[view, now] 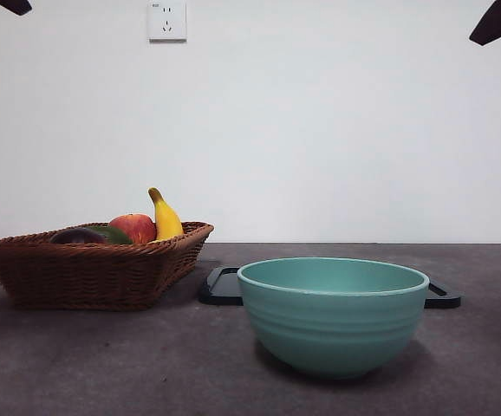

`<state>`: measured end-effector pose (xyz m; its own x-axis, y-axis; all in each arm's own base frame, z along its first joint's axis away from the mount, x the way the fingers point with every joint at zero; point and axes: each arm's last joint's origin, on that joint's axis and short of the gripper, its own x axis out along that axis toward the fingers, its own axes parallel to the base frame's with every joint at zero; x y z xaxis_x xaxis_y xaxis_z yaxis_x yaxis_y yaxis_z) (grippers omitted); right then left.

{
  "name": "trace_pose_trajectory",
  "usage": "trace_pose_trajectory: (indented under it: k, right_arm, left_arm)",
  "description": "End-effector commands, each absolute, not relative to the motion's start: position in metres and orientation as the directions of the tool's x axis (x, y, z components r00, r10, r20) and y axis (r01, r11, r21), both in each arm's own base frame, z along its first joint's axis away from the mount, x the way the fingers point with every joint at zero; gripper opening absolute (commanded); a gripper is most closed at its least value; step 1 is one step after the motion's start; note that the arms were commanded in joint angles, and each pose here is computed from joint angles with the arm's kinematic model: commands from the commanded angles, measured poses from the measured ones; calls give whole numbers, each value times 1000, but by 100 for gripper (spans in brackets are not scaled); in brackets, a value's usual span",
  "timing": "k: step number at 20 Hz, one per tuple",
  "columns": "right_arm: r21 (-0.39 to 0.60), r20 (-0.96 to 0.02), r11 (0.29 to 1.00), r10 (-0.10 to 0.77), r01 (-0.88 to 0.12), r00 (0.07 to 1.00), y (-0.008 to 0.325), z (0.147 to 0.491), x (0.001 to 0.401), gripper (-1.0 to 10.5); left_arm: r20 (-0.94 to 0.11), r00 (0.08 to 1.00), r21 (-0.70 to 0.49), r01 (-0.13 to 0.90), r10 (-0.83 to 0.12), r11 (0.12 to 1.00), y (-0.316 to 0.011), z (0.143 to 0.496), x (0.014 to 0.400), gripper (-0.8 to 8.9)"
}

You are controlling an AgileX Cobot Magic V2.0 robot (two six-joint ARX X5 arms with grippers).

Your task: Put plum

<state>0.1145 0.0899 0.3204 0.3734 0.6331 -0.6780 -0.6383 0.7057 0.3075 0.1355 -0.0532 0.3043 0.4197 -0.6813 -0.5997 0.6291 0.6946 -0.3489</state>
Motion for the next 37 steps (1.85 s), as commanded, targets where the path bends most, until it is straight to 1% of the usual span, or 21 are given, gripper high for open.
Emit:
trace_pose_trajectory:
  k: [1, 3, 4, 5, 6, 7, 11, 19, 28, 30, 31, 32, 33, 35, 36, 37]
  right_arm:
    - [298, -668, 694, 642, -656, 376, 92, 325, 115, 239]
    - [298, -669, 694, 642, -656, 376, 92, 325, 115, 164]
    - [298, -670, 694, 641, -656, 375, 92, 325, 115, 68]
    - [297, -670, 694, 641, -656, 375, 92, 325, 115, -2]
    - [295, -670, 694, 641, -657, 375, 92, 325, 115, 8]
    - [295, -669, 693, 641, -657, 376, 92, 325, 115, 8]
    - [282, -657, 700, 639, -657, 399, 92, 326, 116, 8]
    - [260, -577, 689, 673, -677, 463, 96, 335, 122, 8]
    - [248, -519, 678, 696, -692, 496, 98, 340, 125, 8]
    - [244, -502, 675, 702, -696, 505, 99, 342, 126, 8]
    - [243, -497, 674, 704, -698, 507, 99, 343, 127, 8]
    - [242, -497, 674, 704, -698, 508, 99, 343, 127, 8]
    - [242, -497, 674, 704, -698, 508, 99, 343, 127, 8]
    - [242, -497, 674, 704, -698, 508, 99, 343, 127, 8]
    - [242, -497, 674, 704, -698, 508, 99, 343, 127, 8]
    - [242, -497, 674, 704, -698, 508, 99, 343, 127, 8]
  left_arm:
    - [-587, 424, -341, 643, -689, 686, -54, 309, 137, 351]
    - [-587, 425, -341, 643, -689, 686, -54, 309, 137, 243]
    - [-587, 425, -341, 643, -689, 686, -54, 309, 137, 149]
    - [-587, 425, -340, 643, -689, 686, -54, 309, 137, 64]
    - [-587, 424, -341, 643, -689, 686, -54, 309, 137, -2]
    - [-587, 424, -341, 643, -689, 686, -54, 309, 136, 13]
    - [-586, 425, -340, 643, -689, 686, -54, 309, 137, 13]
    - [-584, 428, -338, 645, -690, 685, -54, 310, 137, 13]
    - [-584, 428, -338, 645, -690, 685, -54, 310, 137, 12]
    - [-566, 445, -318, 659, -694, 682, -55, 312, 139, 12]
    - [-558, 457, -273, 687, -693, 673, -54, 313, 137, 12]
    - [-535, 517, -194, 695, -668, 693, -51, 317, 137, 12]
    - [-477, 613, -104, 672, -630, 733, -46, 325, 135, 12]
    - [-307, 786, 35, 572, -536, 819, -33, 341, 128, 12]
    - [-217, 848, 87, 510, -483, 856, -26, 345, 122, 12]
    - [-132, 902, 131, 427, -411, 895, -20, 345, 115, 12]
